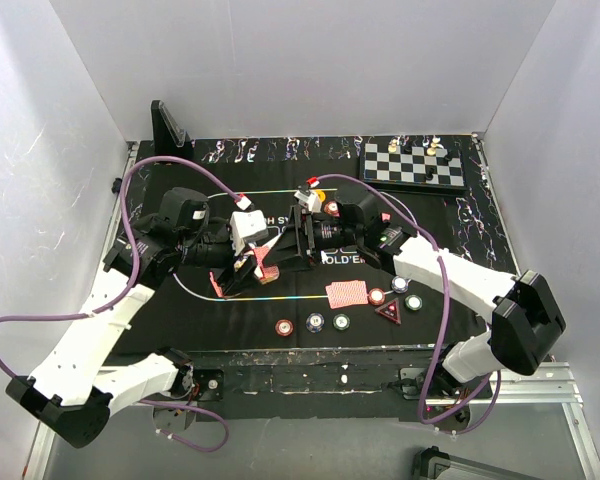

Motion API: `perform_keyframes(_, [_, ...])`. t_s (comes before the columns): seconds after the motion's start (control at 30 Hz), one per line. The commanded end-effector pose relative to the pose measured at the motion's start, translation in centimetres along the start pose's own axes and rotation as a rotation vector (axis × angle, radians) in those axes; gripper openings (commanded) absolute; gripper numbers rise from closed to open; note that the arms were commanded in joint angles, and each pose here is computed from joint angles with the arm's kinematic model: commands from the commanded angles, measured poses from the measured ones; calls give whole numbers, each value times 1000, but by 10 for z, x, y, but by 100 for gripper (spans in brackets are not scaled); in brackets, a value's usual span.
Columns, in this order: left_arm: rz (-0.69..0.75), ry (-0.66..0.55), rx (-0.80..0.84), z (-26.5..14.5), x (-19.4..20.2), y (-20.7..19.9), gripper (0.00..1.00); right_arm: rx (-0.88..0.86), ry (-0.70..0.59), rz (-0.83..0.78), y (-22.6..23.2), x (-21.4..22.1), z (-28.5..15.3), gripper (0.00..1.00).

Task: Distribute texas hold em gaming equipment

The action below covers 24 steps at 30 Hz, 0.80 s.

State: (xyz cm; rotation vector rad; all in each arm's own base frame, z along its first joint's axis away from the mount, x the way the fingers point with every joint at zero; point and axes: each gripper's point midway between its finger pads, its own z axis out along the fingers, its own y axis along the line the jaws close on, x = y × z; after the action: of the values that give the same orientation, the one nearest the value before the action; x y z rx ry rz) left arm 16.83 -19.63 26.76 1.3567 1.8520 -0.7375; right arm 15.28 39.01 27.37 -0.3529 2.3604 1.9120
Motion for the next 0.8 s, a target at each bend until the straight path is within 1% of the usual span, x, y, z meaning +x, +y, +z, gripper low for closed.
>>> perform_keyframes(0.0, [12,-55,19,0,-12,-3,20,-118,-17,-57,36,-9,-1,77])
perform_keyframes(0.07, [12,-61,15,0,-13,-2,20,-125,-11,-51,37,-10,4,77])
perform_keyframes(0.2, [17,-71,7,0,-15,0,20,-126,7,-33,35,-9,9,67])
perform_keyframes(0.27, [21,-80,-5,2,-16,2,20,-122,15,-29,33,-7,12,65])
perform_keyframes(0.37, [11,-96,-5,4,-19,4,18,-110,24,-12,27,-5,15,59])
perform_keyframes(0.5, [6,-106,-7,5,-21,5,18,-96,23,-5,22,-1,10,51])
perform_keyframes(0.63, [13,-115,-18,2,-23,5,17,-82,-1,-1,16,-2,0,40])
perform_keyframes(0.77, [13,-115,-17,2,-23,4,17,-77,-23,3,12,-4,-9,35])
